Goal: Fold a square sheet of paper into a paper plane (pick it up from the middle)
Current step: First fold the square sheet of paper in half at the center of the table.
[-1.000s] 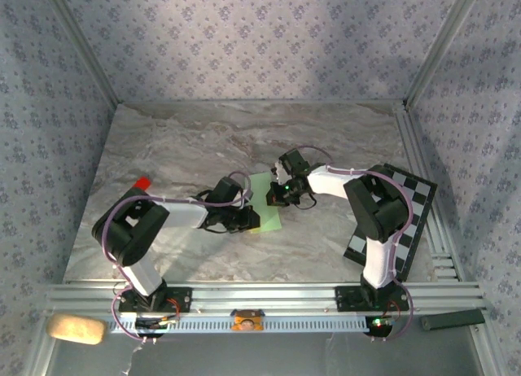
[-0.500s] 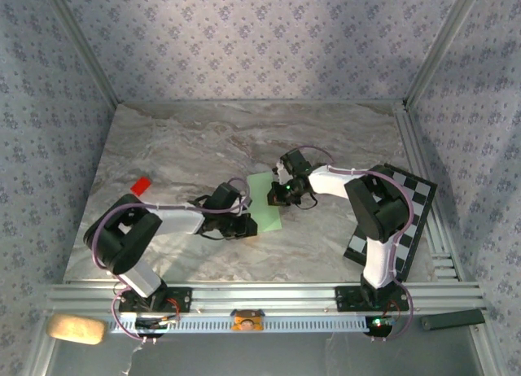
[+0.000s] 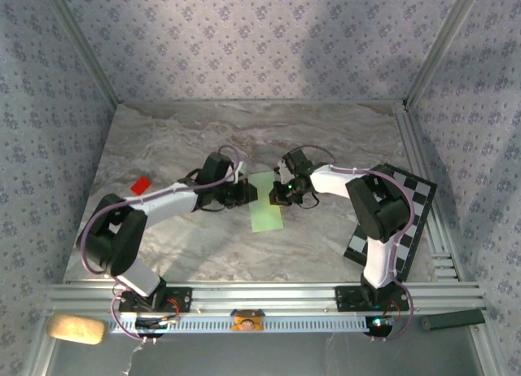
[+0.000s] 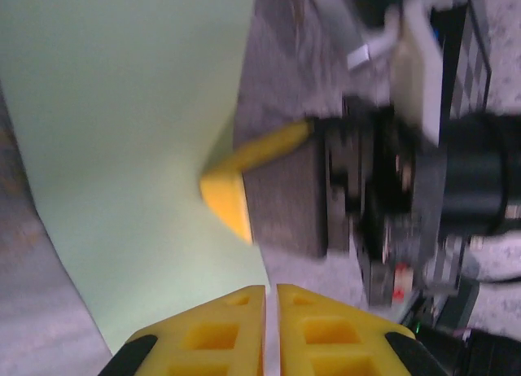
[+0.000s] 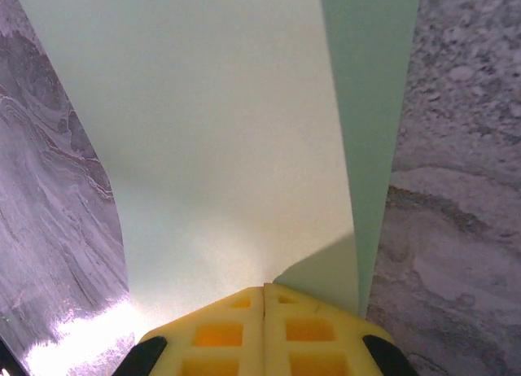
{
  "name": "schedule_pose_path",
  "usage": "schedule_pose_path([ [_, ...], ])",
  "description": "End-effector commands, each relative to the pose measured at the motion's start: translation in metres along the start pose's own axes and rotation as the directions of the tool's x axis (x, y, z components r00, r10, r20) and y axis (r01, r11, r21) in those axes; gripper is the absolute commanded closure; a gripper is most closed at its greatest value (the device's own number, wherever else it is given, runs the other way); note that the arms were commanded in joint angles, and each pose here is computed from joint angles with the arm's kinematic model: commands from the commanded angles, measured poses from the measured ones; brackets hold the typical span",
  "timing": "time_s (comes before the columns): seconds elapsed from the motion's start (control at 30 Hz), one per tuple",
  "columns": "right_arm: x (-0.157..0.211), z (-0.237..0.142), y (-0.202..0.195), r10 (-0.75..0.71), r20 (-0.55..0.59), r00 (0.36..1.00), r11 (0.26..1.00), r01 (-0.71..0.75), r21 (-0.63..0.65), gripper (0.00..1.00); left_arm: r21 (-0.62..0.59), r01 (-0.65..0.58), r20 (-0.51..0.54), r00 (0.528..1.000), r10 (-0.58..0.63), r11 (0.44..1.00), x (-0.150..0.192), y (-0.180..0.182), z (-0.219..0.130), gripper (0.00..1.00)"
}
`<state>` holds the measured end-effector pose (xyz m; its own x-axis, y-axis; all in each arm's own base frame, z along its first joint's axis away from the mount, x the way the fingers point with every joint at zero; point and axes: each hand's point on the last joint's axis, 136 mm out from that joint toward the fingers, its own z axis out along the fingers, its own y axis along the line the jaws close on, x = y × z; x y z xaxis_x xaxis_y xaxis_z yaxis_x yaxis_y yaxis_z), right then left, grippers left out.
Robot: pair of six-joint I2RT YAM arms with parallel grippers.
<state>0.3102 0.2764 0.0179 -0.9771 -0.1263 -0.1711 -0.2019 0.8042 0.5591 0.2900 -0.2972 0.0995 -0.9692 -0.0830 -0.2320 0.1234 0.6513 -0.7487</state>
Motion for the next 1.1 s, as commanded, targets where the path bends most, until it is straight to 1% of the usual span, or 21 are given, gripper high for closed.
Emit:
schedule_pose_path([
  [0.0,0.042,0.008,-0.054,0.093,-0.118,0.989,0.979,-0.069,0.19,1.0,-0.014,0.036,-0.049,0.998,-0.037,0.999,-0.004,0.01,0.014,0.89],
  [0.17,0.043,0.008,-0.054,0.091,-0.122,0.988,0.98,-0.067,0.187,1.0,-0.028,0.043,-0.058,0.997,-0.044,0.999,-0.012,0.019,0.031,0.89],
  [0.27,0.045,0.009,-0.053,0.089,-0.127,0.988,0.981,-0.065,0.183,1.0,-0.071,0.052,-0.054,0.997,-0.056,0.996,-0.011,0.034,0.038,0.89],
  [0.43,0.045,0.009,-0.051,0.081,-0.135,0.988,0.982,-0.056,0.178,1.0,-0.212,0.068,-0.087,0.992,-0.088,0.975,0.008,0.082,0.05,0.9],
  [0.57,0.045,0.009,-0.052,0.081,-0.133,0.988,0.982,-0.056,0.183,1.0,-0.263,0.074,-0.117,0.987,-0.108,0.962,0.021,0.103,0.054,0.91],
  [0.63,0.045,0.01,-0.052,0.079,-0.134,0.988,0.981,-0.054,0.185,1.0,-0.256,0.065,-0.122,0.988,-0.098,0.964,0.02,0.1,0.053,0.91],
  [0.77,0.044,0.009,-0.054,0.078,-0.135,0.988,0.98,-0.052,0.19,1.0,-0.206,0.028,-0.104,0.993,-0.051,0.978,0.003,0.07,0.042,0.89],
  [0.93,0.042,0.007,-0.052,0.076,-0.132,0.988,0.981,-0.05,0.188,1.0,-0.155,0.005,-0.083,0.996,-0.018,0.988,-0.016,0.044,0.032,0.86],
  [1.07,0.041,0.008,-0.051,0.075,-0.131,0.989,0.981,-0.049,0.188,1.0,-0.161,0.021,-0.084,0.996,-0.035,0.987,-0.021,0.048,0.037,0.86],
])
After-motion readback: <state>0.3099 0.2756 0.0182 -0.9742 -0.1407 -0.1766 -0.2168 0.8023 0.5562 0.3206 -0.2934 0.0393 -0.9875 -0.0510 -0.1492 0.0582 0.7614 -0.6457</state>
